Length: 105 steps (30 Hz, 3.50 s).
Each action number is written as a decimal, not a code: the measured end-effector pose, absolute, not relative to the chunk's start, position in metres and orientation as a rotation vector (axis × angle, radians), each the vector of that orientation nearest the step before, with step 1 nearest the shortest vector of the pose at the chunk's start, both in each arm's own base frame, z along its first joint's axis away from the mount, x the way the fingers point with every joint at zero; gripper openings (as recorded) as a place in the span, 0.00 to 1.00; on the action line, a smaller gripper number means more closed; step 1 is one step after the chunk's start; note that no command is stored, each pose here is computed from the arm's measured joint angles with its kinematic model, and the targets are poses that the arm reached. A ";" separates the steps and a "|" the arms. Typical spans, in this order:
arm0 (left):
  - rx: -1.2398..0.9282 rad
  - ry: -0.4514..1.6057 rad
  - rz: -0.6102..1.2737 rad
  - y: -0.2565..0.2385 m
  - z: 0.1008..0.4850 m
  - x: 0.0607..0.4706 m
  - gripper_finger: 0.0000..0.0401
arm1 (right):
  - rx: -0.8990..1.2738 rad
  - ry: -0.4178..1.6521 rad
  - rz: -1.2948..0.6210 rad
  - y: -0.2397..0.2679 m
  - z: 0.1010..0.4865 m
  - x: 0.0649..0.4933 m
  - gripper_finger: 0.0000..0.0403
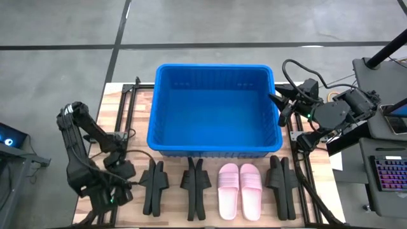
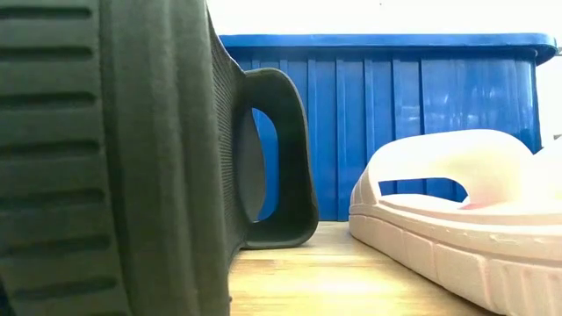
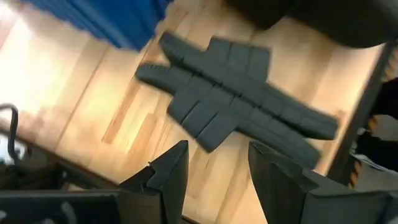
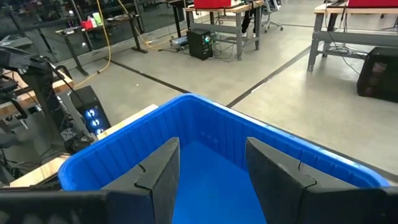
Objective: Pick and place slides into bin
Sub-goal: Put the black slide into the blue bin
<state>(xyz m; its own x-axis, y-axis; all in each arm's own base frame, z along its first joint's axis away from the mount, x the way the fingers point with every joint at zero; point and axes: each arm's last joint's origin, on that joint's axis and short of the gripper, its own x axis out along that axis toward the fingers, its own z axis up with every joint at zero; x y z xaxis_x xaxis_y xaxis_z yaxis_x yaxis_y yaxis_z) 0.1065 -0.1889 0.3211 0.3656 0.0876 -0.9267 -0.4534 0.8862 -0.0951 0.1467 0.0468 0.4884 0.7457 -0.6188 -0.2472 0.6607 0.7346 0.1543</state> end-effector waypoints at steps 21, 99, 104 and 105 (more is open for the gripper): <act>-0.085 1.206 0.546 -0.246 0.226 0.110 0.38 | 0.228 0.199 -0.712 0.050 0.484 0.153 0.43; -0.261 1.120 0.523 -0.217 0.241 0.097 0.00 | 0.229 0.199 -0.711 0.051 0.484 0.154 0.43; -0.321 1.115 0.439 -0.200 0.264 0.091 0.00 | 0.229 0.199 -0.711 0.051 0.484 0.154 0.43; -0.322 1.116 0.421 -0.197 0.268 0.089 0.00 | 0.229 0.199 -0.711 0.051 0.484 0.154 0.43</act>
<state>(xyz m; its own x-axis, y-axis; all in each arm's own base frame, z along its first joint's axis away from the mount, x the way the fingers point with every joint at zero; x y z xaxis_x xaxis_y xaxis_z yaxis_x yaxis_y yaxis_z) 0.0893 -0.1970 0.2682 0.3746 0.1641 -0.9125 -0.4800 0.8764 -0.0395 0.1543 0.0507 0.4838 0.7409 -0.6205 -0.2570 0.6638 0.7348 0.1394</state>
